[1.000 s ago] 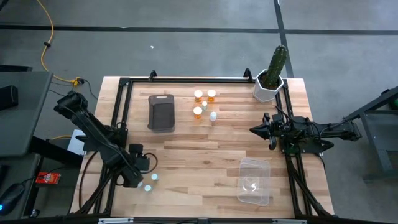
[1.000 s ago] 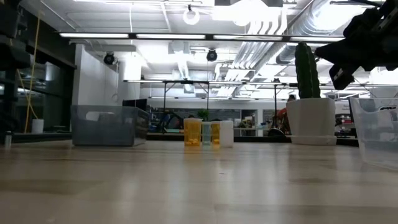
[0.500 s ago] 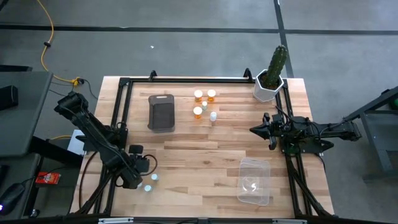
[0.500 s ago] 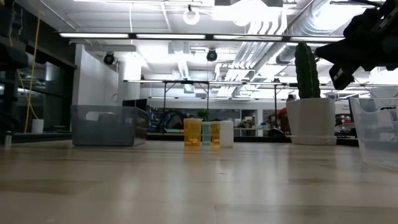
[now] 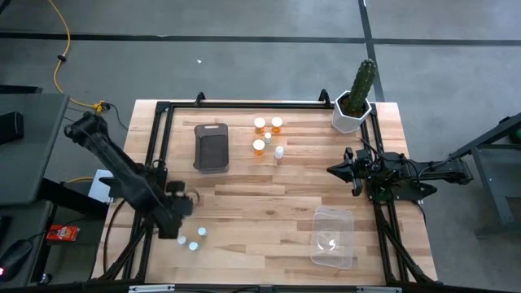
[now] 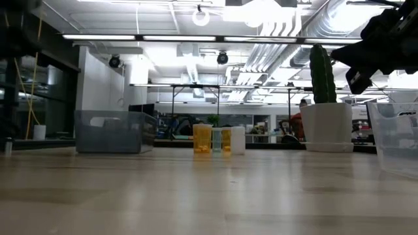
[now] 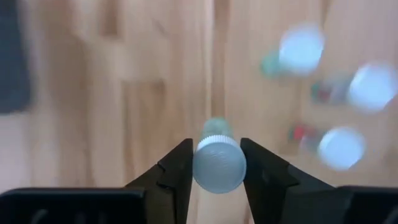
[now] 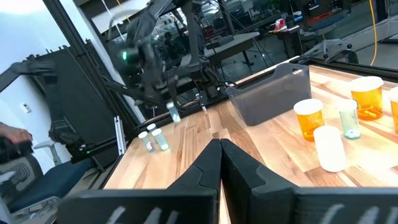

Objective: Pick and place medicine bottles into bin by pill shape (circle, oval)
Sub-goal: Put the small blue medicine bottle into the black bin

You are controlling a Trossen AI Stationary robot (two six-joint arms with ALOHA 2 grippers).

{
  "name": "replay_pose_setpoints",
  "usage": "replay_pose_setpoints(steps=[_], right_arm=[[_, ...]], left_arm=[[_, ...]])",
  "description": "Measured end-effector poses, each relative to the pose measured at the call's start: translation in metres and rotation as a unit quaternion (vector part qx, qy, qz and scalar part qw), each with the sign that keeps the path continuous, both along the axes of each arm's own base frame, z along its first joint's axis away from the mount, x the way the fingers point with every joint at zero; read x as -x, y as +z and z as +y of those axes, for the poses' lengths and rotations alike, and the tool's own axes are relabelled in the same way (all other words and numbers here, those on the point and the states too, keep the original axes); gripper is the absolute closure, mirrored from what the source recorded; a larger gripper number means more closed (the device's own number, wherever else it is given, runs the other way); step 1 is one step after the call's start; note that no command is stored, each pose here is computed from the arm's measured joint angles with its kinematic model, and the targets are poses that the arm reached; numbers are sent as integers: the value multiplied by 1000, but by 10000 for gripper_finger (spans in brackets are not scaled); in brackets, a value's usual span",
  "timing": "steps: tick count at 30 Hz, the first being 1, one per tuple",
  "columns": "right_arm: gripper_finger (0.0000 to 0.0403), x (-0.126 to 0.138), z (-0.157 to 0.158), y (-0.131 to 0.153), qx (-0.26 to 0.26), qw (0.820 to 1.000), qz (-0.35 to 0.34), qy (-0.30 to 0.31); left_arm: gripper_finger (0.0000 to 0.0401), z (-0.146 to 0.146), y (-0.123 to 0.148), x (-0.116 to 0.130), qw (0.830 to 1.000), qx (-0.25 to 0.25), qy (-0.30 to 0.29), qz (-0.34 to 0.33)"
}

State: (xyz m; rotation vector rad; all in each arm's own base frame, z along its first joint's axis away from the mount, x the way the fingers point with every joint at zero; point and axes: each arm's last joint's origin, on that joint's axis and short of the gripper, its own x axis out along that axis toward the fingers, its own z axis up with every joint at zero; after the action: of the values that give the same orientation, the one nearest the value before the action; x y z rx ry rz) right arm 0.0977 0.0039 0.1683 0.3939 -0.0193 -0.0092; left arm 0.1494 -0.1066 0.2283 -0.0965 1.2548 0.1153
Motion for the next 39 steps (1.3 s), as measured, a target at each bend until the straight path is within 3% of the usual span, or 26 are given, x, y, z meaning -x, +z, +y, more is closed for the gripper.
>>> replay_pose_setpoints(steps=[3, 6, 9, 12, 15, 20, 27, 32, 39], right_arm=[[402, 0, 0, 0, 0, 1000, 0, 0], [402, 0, 0, 0, 0, 1000, 0, 0], [402, 0, 0, 0, 0, 1000, 0, 0], [402, 0, 0, 0, 0, 1000, 0, 0], [402, 0, 0, 0, 0, 1000, 0, 0], [402, 0, 0, 0, 0, 1000, 0, 0], [402, 0, 0, 0, 0, 1000, 0, 0], [402, 0, 0, 0, 0, 1000, 0, 0], [402, 0, 0, 0, 0, 1000, 0, 0]], left_arm=[[291, 21, 37, -1, 995, -1, 56, -83], [295, 48, 73, -2, 982, -36, 95, -159], [299, 78, 95, -6, 973, -89, 129, -171], [299, 108, 99, -12, 969, -132, 151, -143], [296, 139, 88, -20, 972, -147, 162, -84], [294, 186, 61, -35, 977, -122, 175, 6], [294, 241, 19, -54, 968, -83, 221, 86], [293, 260, -7, -62, 962, -27, 250, 106], [293, 265, -20, -68, 958, -16, 259, 121]])
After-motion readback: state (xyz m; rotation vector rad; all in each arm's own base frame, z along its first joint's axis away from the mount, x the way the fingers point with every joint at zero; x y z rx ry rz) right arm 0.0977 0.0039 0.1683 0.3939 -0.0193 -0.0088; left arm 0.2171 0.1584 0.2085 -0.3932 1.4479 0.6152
